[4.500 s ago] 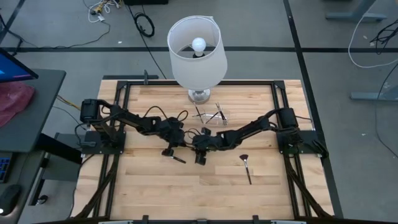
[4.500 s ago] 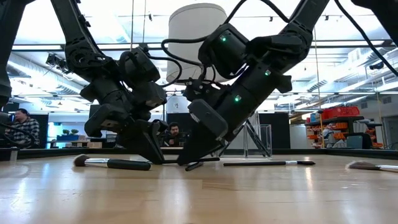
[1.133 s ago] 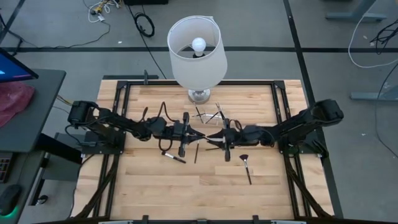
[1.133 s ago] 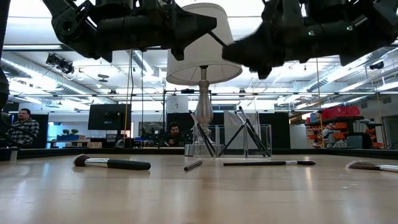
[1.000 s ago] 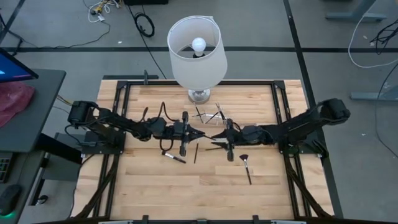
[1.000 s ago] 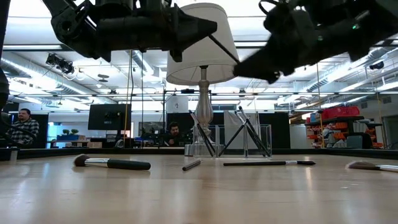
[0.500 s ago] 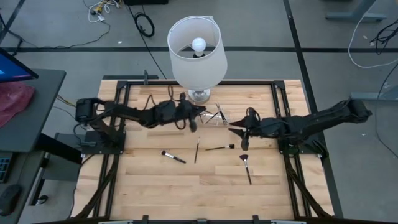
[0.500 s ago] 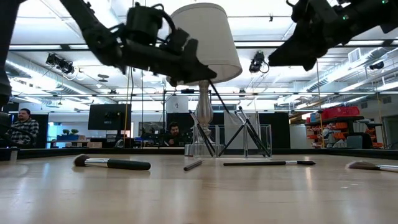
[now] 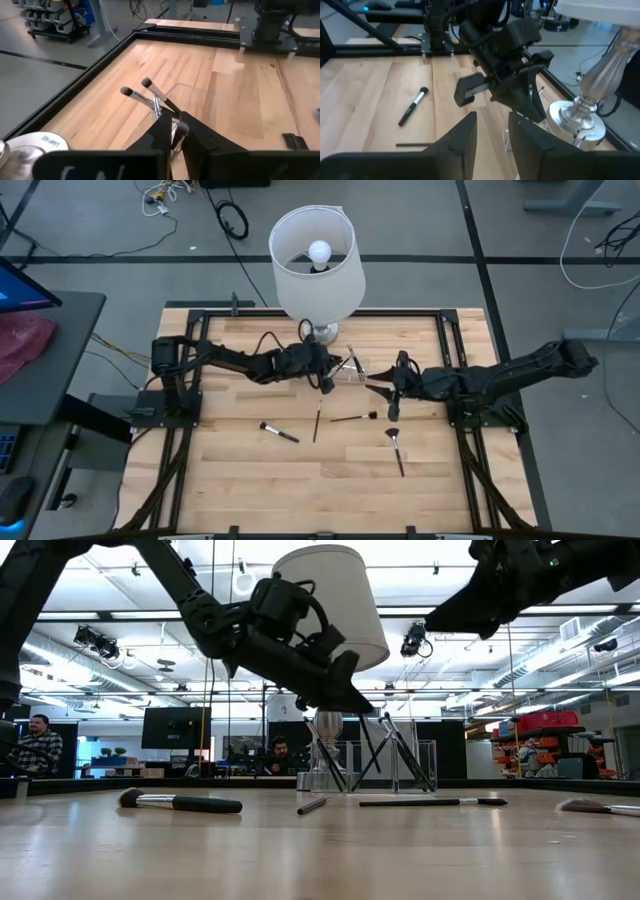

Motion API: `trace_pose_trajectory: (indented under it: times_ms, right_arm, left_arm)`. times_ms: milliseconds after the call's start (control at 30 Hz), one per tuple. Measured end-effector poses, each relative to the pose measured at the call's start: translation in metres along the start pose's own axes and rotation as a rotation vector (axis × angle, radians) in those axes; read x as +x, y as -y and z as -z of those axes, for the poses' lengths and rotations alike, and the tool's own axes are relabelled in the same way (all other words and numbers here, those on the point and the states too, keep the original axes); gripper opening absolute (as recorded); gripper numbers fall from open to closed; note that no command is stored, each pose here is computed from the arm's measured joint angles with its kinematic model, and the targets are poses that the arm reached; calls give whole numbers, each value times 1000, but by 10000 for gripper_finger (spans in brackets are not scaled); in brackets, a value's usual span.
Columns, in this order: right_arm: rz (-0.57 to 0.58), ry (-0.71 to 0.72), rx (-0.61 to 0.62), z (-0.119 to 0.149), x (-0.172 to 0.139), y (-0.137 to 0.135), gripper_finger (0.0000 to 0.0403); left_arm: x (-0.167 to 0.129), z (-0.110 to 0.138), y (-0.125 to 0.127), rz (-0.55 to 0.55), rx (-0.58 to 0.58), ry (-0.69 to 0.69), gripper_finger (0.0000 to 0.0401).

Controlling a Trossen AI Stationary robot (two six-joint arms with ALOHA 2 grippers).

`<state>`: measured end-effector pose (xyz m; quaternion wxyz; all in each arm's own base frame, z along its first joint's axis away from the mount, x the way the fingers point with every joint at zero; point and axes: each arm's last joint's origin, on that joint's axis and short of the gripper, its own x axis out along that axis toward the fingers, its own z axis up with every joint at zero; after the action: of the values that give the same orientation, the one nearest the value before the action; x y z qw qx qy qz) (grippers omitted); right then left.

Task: Put items in baskets/containers
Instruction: Put the black eyeshadow brush into the transparent organizer, then put the black powder brush into the transparent organizer

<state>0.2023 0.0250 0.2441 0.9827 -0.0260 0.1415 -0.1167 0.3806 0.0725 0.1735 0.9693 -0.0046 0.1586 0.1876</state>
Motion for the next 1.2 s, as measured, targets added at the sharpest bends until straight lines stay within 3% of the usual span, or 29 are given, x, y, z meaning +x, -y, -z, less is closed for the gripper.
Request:
trace_pose_trajectory:
  times_ms: [167,367,467,733,900,1033,1200]
  right_arm:
    - [-1,17,15,-2,0,0,114]
    - [-12,10,112,-1,0,0,111]
    - [-11,-7,145,1,0,0,112]
    - [3,-90,224,9,0,0,104]
    - [-55,-157,226,18,6,-10,95]
    - [-106,-211,199,28,17,-23,89]
    - [-120,-171,190,39,45,-37,93]
  left_arm:
    - [2,-4,1,1,6,-25,60]
    - [3,-11,2,3,17,-74,120]
    - [-7,-27,9,25,49,-68,145]
    - [-88,-86,33,138,132,-17,149]
    - [-151,-100,44,230,151,-96,129]
    - [-186,-88,57,264,196,-142,112]
    - [-196,-29,73,243,214,-211,96]
